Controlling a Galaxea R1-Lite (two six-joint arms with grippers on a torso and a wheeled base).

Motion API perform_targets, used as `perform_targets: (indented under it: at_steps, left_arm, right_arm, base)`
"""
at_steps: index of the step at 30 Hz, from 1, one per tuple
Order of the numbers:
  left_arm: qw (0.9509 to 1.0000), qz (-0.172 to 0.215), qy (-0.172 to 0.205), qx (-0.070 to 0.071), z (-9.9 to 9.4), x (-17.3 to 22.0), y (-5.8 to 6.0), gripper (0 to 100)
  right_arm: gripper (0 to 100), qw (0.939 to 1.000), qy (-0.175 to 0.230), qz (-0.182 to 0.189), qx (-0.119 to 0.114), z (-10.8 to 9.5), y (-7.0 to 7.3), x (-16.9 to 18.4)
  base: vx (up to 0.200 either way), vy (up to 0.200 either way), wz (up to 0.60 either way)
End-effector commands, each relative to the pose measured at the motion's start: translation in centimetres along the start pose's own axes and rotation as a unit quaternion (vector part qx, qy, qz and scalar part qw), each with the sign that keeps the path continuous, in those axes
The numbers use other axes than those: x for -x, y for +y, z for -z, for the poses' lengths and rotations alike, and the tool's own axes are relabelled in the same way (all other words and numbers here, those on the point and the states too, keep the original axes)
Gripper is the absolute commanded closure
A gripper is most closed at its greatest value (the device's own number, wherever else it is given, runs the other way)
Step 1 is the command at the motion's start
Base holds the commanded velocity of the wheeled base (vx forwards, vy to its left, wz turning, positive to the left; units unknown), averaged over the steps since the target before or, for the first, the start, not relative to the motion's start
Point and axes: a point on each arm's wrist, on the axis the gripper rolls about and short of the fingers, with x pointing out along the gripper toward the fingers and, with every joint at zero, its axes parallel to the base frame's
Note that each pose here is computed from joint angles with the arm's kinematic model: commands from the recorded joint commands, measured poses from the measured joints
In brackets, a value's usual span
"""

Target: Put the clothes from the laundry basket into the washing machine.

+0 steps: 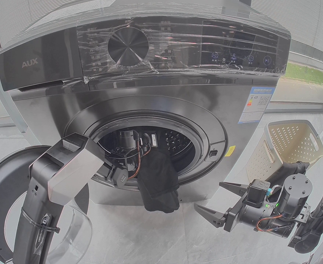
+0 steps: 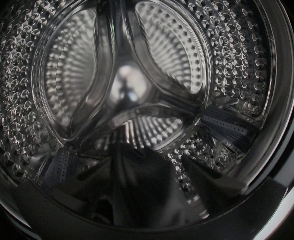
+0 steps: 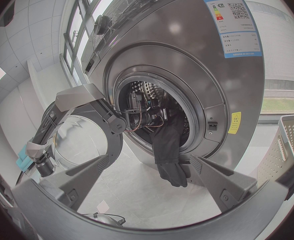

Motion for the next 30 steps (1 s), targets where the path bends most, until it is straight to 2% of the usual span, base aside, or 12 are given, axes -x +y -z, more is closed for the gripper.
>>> perform_targets:
  at_steps: [1, 4, 5, 6, 8, 9, 10, 17, 21, 24, 26, 30]
  left_arm:
    - [0.9982, 0.017, 0.056, 0.004, -1.5, 2.6, -0.7, 0]
    - [0.9936, 0.033, 0.108, 0.005, -1.1, 4.1, -0.7, 0]
    - [0.9934, 0.034, 0.110, 0.006, -1.1, 4.1, -0.7, 0]
    - [0.9894, 0.051, 0.136, 0.009, -0.9, 5.2, -0.8, 0]
    - [0.9881, 0.057, 0.143, 0.008, -0.8, 5.5, -0.9, 0]
    - [0.9803, 0.083, 0.179, 0.007, -0.3, 6.9, -1.1, 0]
    - [0.9774, 0.086, 0.193, 0.006, 0.1, 7.2, -1.1, 0]
    - [0.9713, 0.084, 0.223, 0.000, 1.8, 7.4, -1.0, 0]
    - [0.9695, 0.082, 0.231, -0.001, 2.5, 7.4, -0.9, 0]
    - [0.9679, 0.082, 0.237, -0.004, 3.1, 7.3, -1.1, 0]
    - [0.9656, 0.086, 0.245, -0.006, 4.0, 7.3, -1.6, 0]
    - [0.9632, 0.084, 0.255, -0.009, 5.4, 7.1, -1.6, 0]
  right_arm:
    - [0, 1.0000, 0.000, 0.000, 0.000, 0.0, 0.0, 0.0]
    - [0, 1.0000, 0.000, 0.000, 0.000, 0.0, 0.0, -0.1]
    - [0, 1.0000, 0.000, -0.001, 0.000, 0.0, 0.0, -0.1]
    - [0, 1.0000, 0.000, 0.000, 0.000, 0.0, 0.0, -0.1]
    - [0, 1.0000, 0.000, 0.000, 0.000, 0.0, 0.0, -0.1]
    - [0, 1.0000, -0.001, -0.001, 0.000, 0.0, 0.0, -0.1]
    - [0, 1.0000, -0.002, -0.001, 0.000, 0.0, 0.1, -0.1]
    - [0, 1.0000, 0.001, -0.003, 0.001, 0.0, 0.2, -0.1]
    - [0, 1.0000, 0.001, -0.003, 0.001, 0.0, 0.2, -0.1]
    - [0, 1.0000, 0.000, -0.005, 0.001, 0.0, 0.2, -0.1]
    - [0, 0.9998, -0.001, -0.017, 0.002, 0.0, 0.9, -0.1]
    - [0, 0.9998, 0.000, -0.019, 0.002, 0.1, 1.0, -0.1]
  base:
    - [0.000, 0.000, 0.00]
    - [0.000, 0.000, 0.00]
    - [0.000, 0.000, 0.00]
    - [0.000, 0.000, 0.00]
    - [0.000, 0.000, 0.00]
    - [0.000, 0.000, 0.00]
    - [0.000, 0.000, 0.00]
    - [0.000, 0.000, 0.00]
    - [0.000, 0.000, 0.00]
    - [0.000, 0.000, 0.00]
    - [0.000, 0.000, 0.00]
    - [0.000, 0.000, 0.00]
